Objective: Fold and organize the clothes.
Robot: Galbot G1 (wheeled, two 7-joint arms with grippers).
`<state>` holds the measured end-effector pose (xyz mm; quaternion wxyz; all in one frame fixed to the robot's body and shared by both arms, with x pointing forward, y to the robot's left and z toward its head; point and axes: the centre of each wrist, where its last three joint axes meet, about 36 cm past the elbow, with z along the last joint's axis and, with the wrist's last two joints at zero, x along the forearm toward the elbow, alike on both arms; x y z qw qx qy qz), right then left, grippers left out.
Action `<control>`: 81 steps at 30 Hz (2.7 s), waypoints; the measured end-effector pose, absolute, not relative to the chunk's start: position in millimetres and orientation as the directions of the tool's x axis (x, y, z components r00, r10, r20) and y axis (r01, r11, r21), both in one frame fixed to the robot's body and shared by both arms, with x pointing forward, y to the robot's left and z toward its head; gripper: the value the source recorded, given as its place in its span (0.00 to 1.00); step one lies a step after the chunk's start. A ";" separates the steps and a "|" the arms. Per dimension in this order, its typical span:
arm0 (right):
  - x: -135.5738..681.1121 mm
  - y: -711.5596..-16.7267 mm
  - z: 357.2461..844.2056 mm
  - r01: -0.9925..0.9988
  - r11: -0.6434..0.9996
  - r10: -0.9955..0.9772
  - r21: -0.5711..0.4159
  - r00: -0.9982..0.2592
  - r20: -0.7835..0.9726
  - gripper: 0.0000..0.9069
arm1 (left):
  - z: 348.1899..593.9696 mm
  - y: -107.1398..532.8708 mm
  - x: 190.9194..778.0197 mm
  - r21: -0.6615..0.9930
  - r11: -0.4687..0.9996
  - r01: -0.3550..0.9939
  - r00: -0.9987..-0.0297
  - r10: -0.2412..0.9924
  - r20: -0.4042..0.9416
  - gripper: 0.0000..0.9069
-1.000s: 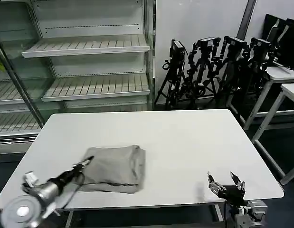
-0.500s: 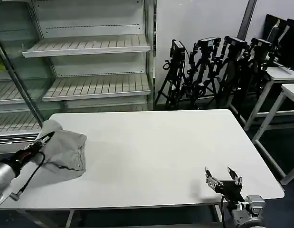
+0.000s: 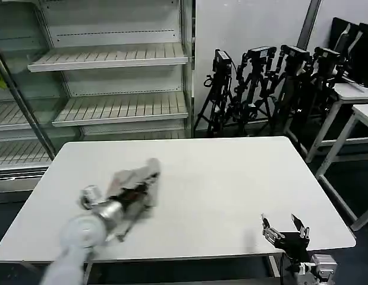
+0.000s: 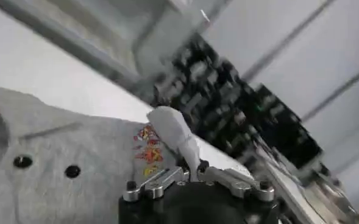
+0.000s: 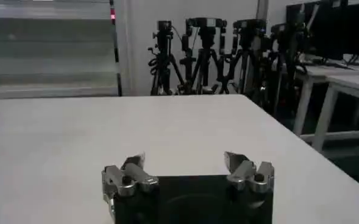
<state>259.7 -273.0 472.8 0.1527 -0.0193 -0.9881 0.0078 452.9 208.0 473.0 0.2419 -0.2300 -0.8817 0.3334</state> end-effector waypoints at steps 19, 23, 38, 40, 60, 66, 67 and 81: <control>258.5 -268.5 470.0 0.036 0.999 0.044 -0.032 -0.951 0.307 1.00 | 471.8 68.2 500.0 -0.669 0.647 0.367 -0.716 0.656 0.241 1.00; 258.2 -267.4 473.3 0.034 0.999 0.043 -0.038 -0.956 0.292 1.00 | 479.5 75.5 498.7 -0.661 0.645 0.384 -0.756 0.630 0.175 1.00; 258.7 -258.5 480.5 0.022 0.995 0.038 -0.096 -0.985 0.168 1.00 | 473.0 153.5 418.5 -0.399 0.848 0.349 -0.930 0.365 -0.040 1.00; 258.1 -257.3 479.9 0.022 0.995 0.037 -0.101 -0.988 0.150 1.00 | 467.4 165.9 400.6 -0.337 0.887 0.315 -0.948 0.311 -0.065 1.00; 263.2 -248.5 474.3 0.055 0.990 0.056 -0.128 -0.998 0.005 1.00 | 451.0 214.3 292.4 0.063 0.986 0.151 -0.983 0.157 -0.096 1.00; 267.0 -249.1 471.5 0.057 0.990 0.056 -0.129 -0.998 -0.008 1.00 | 448.5 215.5 284.0 0.091 0.986 0.143 -0.985 0.151 -0.088 1.00; 267.4 -249.2 471.1 0.057 0.990 0.056 -0.129 -0.998 -0.009 1.00 | 448.6 215.1 282.4 0.093 0.985 0.144 -0.985 0.152 -0.087 1.00; 268.8 -246.1 471.3 0.046 0.990 0.044 -0.131 -0.999 -0.021 1.00 | 451.1 213.5 273.2 0.106 0.986 0.128 -0.986 0.138 -0.091 1.00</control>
